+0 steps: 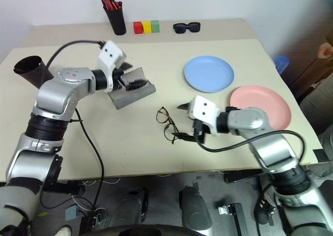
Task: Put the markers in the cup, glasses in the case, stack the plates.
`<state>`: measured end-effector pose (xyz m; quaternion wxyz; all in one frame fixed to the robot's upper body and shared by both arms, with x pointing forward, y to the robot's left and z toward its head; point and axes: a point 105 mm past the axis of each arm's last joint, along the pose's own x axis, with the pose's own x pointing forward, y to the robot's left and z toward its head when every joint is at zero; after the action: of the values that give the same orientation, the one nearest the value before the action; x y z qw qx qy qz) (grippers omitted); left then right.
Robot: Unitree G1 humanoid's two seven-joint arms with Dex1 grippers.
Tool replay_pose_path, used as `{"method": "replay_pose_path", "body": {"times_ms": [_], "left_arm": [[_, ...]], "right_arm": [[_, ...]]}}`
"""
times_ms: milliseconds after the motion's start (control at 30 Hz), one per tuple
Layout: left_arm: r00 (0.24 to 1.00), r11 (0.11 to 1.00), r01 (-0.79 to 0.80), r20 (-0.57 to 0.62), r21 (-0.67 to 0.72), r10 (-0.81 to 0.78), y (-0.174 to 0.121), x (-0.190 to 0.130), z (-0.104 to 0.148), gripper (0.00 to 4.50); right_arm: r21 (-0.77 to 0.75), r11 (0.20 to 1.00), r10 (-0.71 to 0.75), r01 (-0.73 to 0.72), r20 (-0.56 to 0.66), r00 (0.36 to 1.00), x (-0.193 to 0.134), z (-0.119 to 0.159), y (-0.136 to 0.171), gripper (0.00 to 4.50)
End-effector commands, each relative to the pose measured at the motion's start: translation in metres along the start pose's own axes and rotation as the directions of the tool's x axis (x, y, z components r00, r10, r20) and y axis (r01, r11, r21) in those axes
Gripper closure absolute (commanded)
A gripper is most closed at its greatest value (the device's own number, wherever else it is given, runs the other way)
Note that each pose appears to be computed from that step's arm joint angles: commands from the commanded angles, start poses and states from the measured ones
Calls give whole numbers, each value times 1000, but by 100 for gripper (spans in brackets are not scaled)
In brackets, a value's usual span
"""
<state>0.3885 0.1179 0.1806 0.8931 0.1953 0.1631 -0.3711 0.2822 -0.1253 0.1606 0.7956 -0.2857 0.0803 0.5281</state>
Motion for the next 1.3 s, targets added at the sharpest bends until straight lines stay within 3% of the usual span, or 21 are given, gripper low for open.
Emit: {"method": "replay_pose_path", "body": {"times_ms": [33,300,433,533,767,1067,1300], "left_arm": [[996,999,-9,-89,36,12,1,-1,-9,3],[968,998,-67,-243,-11,63,15,-5,-35,3],[963,999,-8,-269,-53,-6,6,-3,-45,3],[964,996,42,-260,-74,-60,-3,-1,-49,85],[969,998,48,-241,-29,-53,-5,-6,-51,432],[966,985,117,-246,127,-83,-4,-38,-68,442],[923,904,318,-311,284,-227,-19,-83,-90,442]], "right_arm": [[-25,999,-24,24,5,1000,-14,8,-1,8],[10,999,-43,43,-10,999,-18,1,5,8],[27,998,-53,53,5,999,-14,0,7,8],[34,997,-63,63,6,998,-13,-2,5,8],[89,990,-113,107,58,992,-15,0,-4,8],[234,964,-183,128,230,956,-20,18,-12,8],[234,967,-147,99,196,970,-17,8,-3,8]]}}
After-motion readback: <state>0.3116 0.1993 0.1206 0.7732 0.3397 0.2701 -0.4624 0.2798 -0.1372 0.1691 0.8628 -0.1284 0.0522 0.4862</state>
